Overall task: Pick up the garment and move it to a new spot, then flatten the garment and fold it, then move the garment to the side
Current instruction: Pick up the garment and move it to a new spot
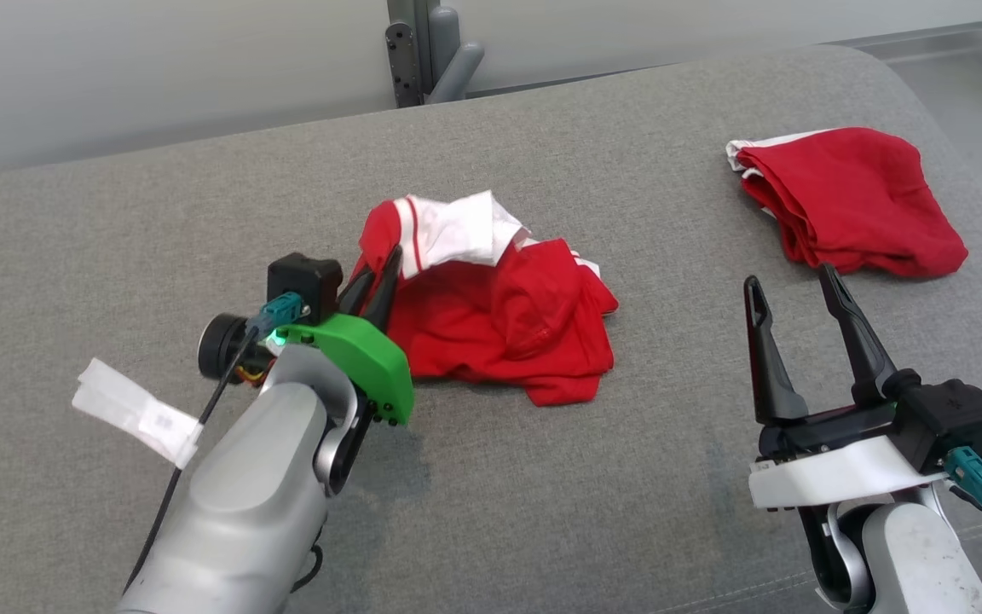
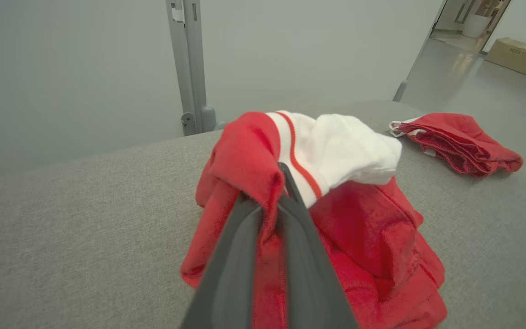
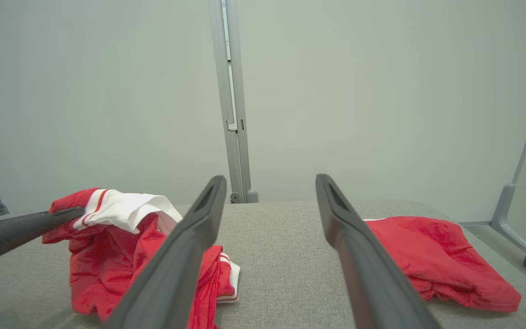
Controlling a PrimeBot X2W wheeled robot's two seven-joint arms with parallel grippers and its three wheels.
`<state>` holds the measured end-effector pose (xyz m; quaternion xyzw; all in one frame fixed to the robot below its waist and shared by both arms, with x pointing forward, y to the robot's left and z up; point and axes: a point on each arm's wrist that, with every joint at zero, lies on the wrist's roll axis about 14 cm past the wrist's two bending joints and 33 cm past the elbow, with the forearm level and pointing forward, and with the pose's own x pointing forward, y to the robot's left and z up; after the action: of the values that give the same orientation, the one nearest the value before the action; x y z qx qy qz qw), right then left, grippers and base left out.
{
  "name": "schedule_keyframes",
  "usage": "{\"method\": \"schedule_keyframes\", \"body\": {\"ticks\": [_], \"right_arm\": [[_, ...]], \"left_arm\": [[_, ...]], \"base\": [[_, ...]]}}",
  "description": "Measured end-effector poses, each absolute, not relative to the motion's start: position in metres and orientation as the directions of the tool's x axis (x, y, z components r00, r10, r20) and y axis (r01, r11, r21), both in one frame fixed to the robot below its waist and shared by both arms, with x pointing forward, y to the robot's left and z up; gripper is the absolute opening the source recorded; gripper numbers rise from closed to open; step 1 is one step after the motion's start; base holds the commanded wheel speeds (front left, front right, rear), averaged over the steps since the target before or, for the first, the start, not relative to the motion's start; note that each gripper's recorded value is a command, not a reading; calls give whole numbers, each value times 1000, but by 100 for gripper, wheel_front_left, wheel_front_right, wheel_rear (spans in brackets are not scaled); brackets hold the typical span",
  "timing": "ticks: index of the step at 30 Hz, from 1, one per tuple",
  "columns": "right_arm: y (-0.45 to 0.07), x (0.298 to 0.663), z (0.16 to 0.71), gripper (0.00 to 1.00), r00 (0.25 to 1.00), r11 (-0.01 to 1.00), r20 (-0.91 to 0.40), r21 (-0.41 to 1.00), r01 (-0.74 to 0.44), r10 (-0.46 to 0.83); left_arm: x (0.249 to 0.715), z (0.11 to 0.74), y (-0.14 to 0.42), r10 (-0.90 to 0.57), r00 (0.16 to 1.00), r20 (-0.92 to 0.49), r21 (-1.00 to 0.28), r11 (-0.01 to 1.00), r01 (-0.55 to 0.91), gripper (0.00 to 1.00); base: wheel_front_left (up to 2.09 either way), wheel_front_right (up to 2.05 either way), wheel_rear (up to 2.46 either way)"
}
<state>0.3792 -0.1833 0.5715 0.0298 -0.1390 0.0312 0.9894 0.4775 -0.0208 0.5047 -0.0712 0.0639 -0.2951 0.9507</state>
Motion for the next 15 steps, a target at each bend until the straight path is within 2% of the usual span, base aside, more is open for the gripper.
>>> {"method": "schedule_keyframes", "body": {"ticks": [6, 7, 8, 9, 12, 15], "right_arm": [[-190, 382, 567, 100, 964, 998, 264, 49, -49, 34], [-191, 382, 567, 100, 964, 998, 263, 49, -47, 32], [-191, 382, 567, 100, 964, 998, 263, 49, -46, 32], [-191, 382, 567, 100, 964, 998, 263, 49, -46, 32], [-189, 382, 568, 100, 963, 997, 267, 48, -54, 39], [-187, 382, 570, 100, 961, 997, 274, 50, -61, 45]], "left_arm": [[473, 448, 2, -500, 838, -219, -198, 864, 463, 0], [473, 446, 4, -493, 841, -224, -201, 867, 455, 29], [473, 445, 5, -489, 842, -228, -204, 870, 449, 86], [472, 444, 5, -487, 843, -229, -206, 871, 447, 100], [469, 446, 7, -485, 845, -227, -211, 871, 443, 100], [470, 465, 8, -486, 859, -162, -204, 868, 452, 100]], "base": [[0, 0, 0], [0, 0, 0], [0, 0, 0], [0, 0, 0], [0, 0, 0], [0, 0, 0]]}}
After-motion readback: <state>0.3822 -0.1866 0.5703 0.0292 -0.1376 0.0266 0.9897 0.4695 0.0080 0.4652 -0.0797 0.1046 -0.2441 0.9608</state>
